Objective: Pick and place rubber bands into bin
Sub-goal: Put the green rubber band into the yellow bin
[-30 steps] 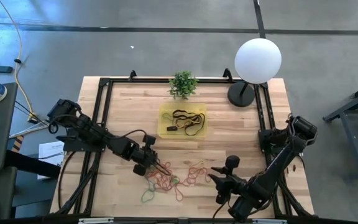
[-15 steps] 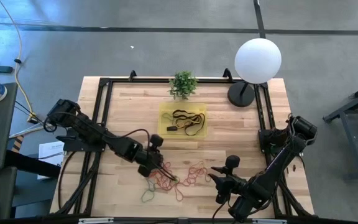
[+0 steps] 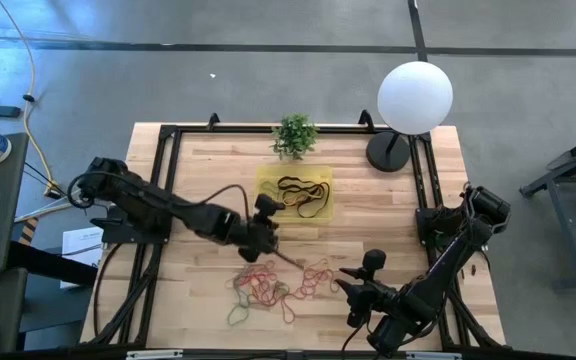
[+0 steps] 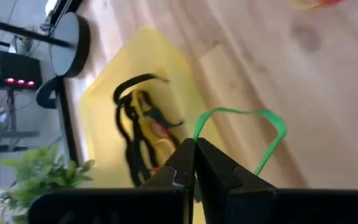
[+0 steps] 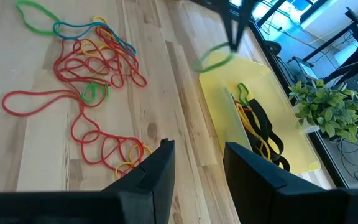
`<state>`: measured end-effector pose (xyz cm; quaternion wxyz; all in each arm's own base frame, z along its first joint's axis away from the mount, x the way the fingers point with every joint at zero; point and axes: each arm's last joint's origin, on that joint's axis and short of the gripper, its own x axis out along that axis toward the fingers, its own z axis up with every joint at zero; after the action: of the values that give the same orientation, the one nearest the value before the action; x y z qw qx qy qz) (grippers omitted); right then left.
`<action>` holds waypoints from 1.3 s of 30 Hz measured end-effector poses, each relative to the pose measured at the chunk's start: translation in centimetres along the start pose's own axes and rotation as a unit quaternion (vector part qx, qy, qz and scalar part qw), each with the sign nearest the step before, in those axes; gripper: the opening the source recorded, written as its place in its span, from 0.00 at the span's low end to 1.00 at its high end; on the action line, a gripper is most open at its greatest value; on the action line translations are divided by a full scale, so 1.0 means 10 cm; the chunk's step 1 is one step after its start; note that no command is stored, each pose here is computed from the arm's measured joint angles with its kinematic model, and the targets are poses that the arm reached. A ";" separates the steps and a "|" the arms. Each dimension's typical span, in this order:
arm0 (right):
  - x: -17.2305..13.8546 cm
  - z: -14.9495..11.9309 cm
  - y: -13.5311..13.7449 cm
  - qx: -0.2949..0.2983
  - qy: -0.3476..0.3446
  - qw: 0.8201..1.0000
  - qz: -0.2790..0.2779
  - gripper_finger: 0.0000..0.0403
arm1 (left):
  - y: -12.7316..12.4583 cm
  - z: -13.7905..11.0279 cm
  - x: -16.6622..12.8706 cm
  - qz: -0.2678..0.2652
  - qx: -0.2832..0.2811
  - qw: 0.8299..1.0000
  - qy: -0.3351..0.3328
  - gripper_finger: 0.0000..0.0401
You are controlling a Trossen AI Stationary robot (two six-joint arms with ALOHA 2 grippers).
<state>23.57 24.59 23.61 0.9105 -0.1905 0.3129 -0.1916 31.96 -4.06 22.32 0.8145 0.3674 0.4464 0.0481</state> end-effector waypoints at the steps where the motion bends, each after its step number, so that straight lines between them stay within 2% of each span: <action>1: 0.00 0.00 0.00 0.000 0.000 1.000 0.000 0.32 | 0.06 -0.03 0.03 0.001 0.001 1.000 0.004 0.00; 5: 0.00 0.00 0.00 0.000 0.000 1.000 0.000 0.32 | 0.32 -0.21 0.19 -0.008 -0.005 1.000 0.023 0.00; 12: 0.00 0.00 0.00 0.003 -0.001 1.000 0.001 0.32 | 0.81 -0.64 0.45 -0.043 -0.048 0.998 0.027 0.00; 18: 0.00 0.01 0.01 0.006 -0.003 1.000 0.002 0.32 | 1.09 -1.00 0.60 -0.064 -0.088 0.994 0.030 0.00; 25: 0.01 0.01 0.00 0.007 -0.002 1.000 0.001 0.32 | 1.11 -1.22 0.81 -0.101 -0.105 0.989 0.026 0.00; 33: 0.01 0.01 0.00 0.006 -0.004 1.000 -0.001 0.32 | 1.04 -1.24 0.97 -0.109 -0.103 0.988 0.036 0.01; 39: 0.02 0.02 0.00 0.010 -0.004 1.000 -0.002 0.32 | 1.06 -1.23 0.99 -0.098 -0.104 0.989 0.028 0.11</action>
<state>23.87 24.52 23.65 0.9134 -0.1826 0.3068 -0.1958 31.13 14.46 18.20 0.8364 0.2336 0.4953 0.0245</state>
